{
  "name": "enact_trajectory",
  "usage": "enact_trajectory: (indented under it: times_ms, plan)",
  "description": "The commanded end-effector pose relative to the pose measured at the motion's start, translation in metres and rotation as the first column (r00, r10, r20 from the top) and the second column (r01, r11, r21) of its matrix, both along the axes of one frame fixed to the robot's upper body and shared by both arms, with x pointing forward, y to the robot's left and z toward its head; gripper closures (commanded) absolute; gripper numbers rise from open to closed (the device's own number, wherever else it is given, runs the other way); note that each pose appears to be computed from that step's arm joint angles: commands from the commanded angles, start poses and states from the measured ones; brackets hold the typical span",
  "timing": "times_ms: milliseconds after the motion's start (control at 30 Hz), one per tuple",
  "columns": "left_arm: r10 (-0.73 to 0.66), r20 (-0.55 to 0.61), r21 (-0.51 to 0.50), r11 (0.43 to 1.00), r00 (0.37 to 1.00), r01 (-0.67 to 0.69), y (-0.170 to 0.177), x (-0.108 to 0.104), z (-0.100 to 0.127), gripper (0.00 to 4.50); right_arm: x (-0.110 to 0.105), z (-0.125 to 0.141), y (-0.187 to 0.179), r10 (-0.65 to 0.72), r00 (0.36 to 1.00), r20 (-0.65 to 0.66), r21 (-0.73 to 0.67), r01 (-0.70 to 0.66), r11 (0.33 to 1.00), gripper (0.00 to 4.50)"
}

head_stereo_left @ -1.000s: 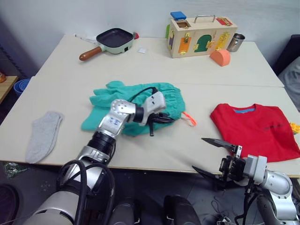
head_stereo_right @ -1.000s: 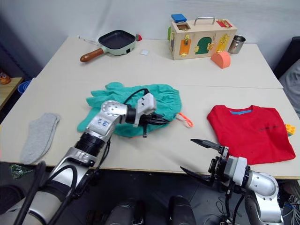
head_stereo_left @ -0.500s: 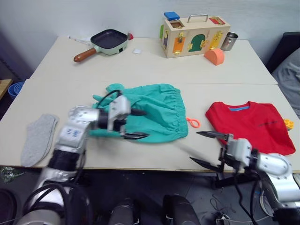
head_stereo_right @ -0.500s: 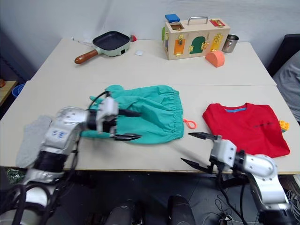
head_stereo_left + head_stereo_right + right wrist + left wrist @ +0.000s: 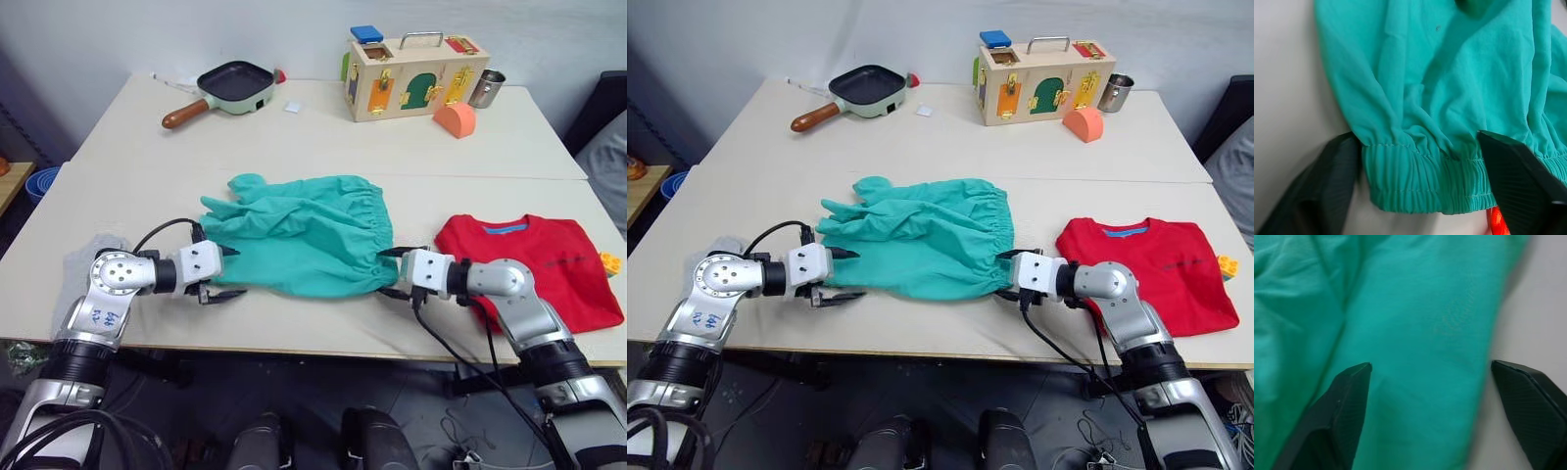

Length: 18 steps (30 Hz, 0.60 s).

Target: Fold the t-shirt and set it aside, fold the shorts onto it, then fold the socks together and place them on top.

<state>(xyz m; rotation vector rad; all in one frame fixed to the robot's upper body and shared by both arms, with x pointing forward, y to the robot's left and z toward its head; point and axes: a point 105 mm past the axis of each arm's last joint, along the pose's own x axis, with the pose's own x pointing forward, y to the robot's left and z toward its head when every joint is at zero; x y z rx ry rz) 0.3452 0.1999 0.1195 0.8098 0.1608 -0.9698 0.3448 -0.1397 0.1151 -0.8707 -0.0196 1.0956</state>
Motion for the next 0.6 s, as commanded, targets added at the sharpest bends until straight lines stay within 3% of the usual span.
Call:
enact_trajectory:
  times_ms: [33,167,233,367,533,600]
  plan:
    - [0.108,-0.006,0.071,0.992,0.994,-0.107,0.018,0.009,-0.013,1.59,0.004,0.01,0.004,0.013,0.999,0.032,0.007,-0.013,1.0,2.43]
    - [0.196,-0.212,0.109,0.978,0.957,-0.176,0.05,-0.008,-0.034,2.83,-0.001,0.019,0.013,0.064,0.998,0.0,0.034,-0.064,0.997,3.89]
    - [0.194,-0.247,0.033,0.981,0.949,-0.192,0.048,-0.01,-0.029,3.39,-0.001,0.023,0.012,0.048,0.999,-0.012,0.068,-0.047,0.997,4.5]
    - [0.011,-0.379,-0.215,0.972,0.925,-0.099,0.025,-0.034,0.0,4.48,-0.003,0.034,0.005,0.037,0.999,-0.03,0.135,-0.032,0.99,4.5]
    - [-0.161,-0.417,-0.365,0.931,0.895,-0.003,0.008,-0.063,0.041,4.48,-0.017,0.038,-0.011,0.092,0.993,-0.074,0.15,-0.08,0.985,4.5]
    - [-0.243,-0.461,-0.386,0.921,0.853,0.054,0.0,-0.083,0.052,4.48,-0.026,0.037,-0.02,0.128,0.987,-0.101,0.142,-0.113,0.983,4.5]
